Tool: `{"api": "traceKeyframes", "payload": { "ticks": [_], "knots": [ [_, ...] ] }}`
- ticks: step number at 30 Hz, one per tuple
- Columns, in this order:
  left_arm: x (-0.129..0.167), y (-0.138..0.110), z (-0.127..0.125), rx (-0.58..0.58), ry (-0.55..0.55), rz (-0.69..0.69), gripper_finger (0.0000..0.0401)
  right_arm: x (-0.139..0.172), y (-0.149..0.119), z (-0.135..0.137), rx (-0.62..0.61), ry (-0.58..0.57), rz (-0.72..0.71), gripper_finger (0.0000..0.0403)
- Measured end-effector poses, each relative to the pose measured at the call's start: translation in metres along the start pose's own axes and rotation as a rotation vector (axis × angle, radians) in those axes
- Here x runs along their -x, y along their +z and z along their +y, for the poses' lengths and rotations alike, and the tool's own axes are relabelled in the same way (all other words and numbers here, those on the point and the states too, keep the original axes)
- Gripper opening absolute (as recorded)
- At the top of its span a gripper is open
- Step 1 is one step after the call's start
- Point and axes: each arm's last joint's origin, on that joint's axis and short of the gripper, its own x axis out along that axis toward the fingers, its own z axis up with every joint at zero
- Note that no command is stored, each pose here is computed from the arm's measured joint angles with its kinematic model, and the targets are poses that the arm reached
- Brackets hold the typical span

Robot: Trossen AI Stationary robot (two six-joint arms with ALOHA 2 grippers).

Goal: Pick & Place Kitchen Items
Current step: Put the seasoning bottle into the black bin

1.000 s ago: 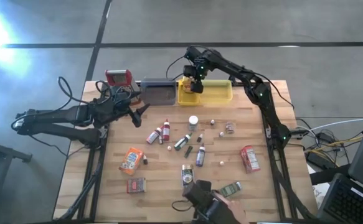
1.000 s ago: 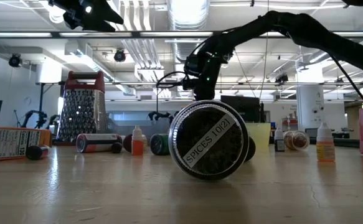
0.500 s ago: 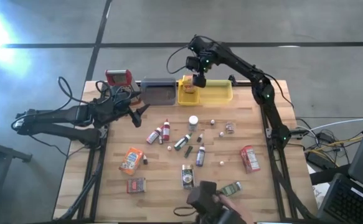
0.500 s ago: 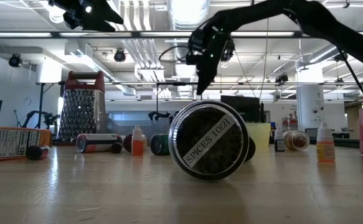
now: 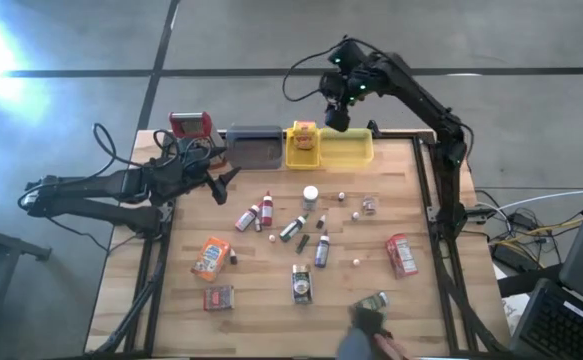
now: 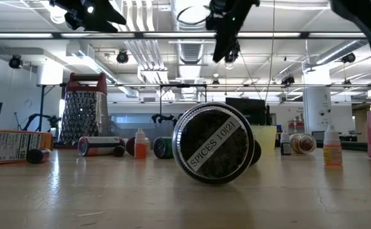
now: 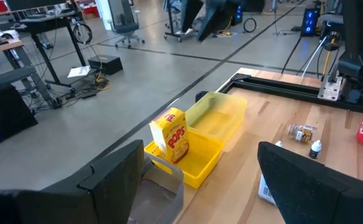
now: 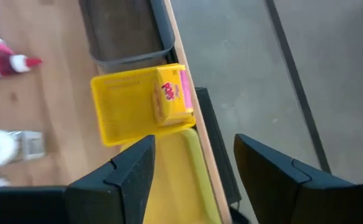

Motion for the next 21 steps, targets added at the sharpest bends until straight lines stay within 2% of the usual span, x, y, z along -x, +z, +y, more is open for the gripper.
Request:
{"api": "traceKeyframes", "payload": {
  "ticks": [12,21],
  "knots": [
    [0.000,0.000,0.000,0.006,-0.002,0.000,0.0319,0.111,-0.017,0.044,-0.037,0.002,-0.186,0.0182],
    [0.000,0.000,-0.001,0.028,-0.043,0.004,0.0319,0.147,-0.037,0.072,-0.120,0.076,-0.167,0.0151]
  ]
}}
